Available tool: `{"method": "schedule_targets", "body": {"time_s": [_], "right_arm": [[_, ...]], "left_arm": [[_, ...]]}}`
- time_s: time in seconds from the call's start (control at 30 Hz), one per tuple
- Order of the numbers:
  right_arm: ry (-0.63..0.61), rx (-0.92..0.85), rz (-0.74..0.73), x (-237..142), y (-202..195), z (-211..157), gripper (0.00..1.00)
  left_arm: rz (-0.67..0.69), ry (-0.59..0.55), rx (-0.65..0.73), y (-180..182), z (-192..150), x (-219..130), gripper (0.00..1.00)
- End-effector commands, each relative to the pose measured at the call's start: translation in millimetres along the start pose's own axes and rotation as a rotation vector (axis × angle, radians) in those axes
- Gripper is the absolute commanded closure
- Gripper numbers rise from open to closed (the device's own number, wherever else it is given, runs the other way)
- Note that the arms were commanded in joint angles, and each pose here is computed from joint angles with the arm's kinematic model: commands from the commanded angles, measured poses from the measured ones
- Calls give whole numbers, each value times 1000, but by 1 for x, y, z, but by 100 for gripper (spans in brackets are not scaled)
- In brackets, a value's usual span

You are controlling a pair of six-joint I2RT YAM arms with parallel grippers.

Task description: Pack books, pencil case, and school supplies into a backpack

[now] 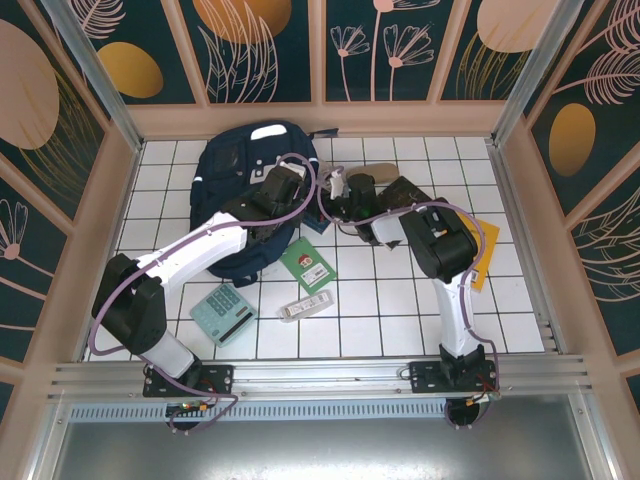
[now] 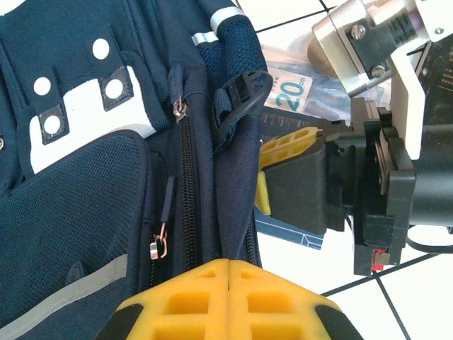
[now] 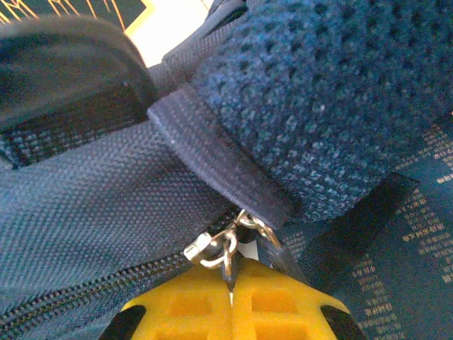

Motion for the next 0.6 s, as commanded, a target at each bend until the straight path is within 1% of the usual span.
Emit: {"method": "schedule_targets", "body": {"time_s": [0.0,0.23,0.37,0.57], "right_arm": [[-64,-51,-27,-14,7,19,100],[-58,-90,-58,-29,17,17,100],[-19,-147,-87,-31,25,15,100],[34,-237,-88,-27,50,12,100]], "left_arm": [[-57,-144,-60,-9,37,-29,100],[-1,-151,-68,-3,35,-22,100],[17,-143,-69,-1,31,-13,100],[21,-141,-75,-4,29,-4,100]]}}
Point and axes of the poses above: each hand's point on the last joint's axis, 136 mm out from that joint toward the fingers, its own x axis out along the fingers, its own y axis along the line the jaws close on, z = x × y, the point moved 6 cm from there along -x, back along the fingers, and after that the axes turned 15 degrees about -x, right-handed, at the moved point
